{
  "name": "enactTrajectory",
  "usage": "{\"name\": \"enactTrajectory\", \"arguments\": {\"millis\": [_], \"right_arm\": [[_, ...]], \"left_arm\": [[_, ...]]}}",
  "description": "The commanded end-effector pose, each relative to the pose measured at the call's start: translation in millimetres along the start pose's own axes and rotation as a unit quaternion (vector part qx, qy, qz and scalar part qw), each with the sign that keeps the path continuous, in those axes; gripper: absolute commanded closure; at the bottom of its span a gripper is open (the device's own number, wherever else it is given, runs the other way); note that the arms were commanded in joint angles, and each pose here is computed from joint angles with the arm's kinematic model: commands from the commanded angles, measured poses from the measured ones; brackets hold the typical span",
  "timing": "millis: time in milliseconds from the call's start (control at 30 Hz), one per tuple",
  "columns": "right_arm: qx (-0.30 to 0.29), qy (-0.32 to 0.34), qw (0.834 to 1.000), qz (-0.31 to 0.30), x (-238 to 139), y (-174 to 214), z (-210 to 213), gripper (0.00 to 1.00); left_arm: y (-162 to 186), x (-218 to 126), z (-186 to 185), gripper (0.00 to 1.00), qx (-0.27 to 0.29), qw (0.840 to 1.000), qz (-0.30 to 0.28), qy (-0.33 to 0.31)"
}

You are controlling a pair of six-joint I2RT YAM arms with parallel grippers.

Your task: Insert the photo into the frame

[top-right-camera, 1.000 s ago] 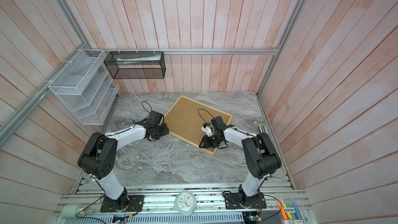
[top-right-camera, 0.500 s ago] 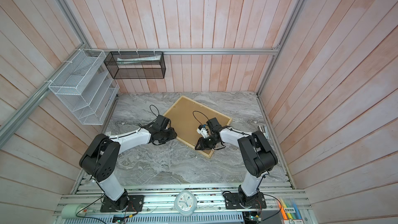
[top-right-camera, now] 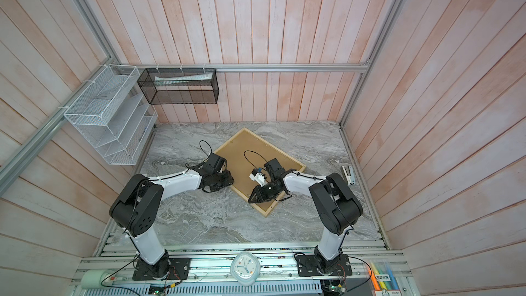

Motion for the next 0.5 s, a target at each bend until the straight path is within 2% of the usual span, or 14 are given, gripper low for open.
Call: {"name": "enactTrajectory", "arguments": {"millis": [0,200,467], "right_arm": [[-0.022,-0.046,0.999,0.009,-2.1,-0.2,22.8,0.68],[-0.042,-0.011,0.997,-0.061,-27.7,-20.5,27.6,0.68],[-0.034,0.005,0.983,-0.182,-85.2,-47.9,26.5,0.68]], "left_arm": [[1.1,6.1,-0.2,0.44,0.01,1.0,0.011,-0.004],[3.0,9.2,1.8,0.53,0.028,0.999,0.023,-0.014],[-1.3,20.5,9.8,0.59,0.092,0.992,0.059,-0.058]]}}
Point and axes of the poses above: each gripper's point midway between its finger pads, its own x axis out along the fingers, its own z axis along the line the jaws close on, y = z × x, the point moved 3 cm from there along -x, back along the fingers, and after that the axes turned 15 degrees about x, right-handed, at the moved point
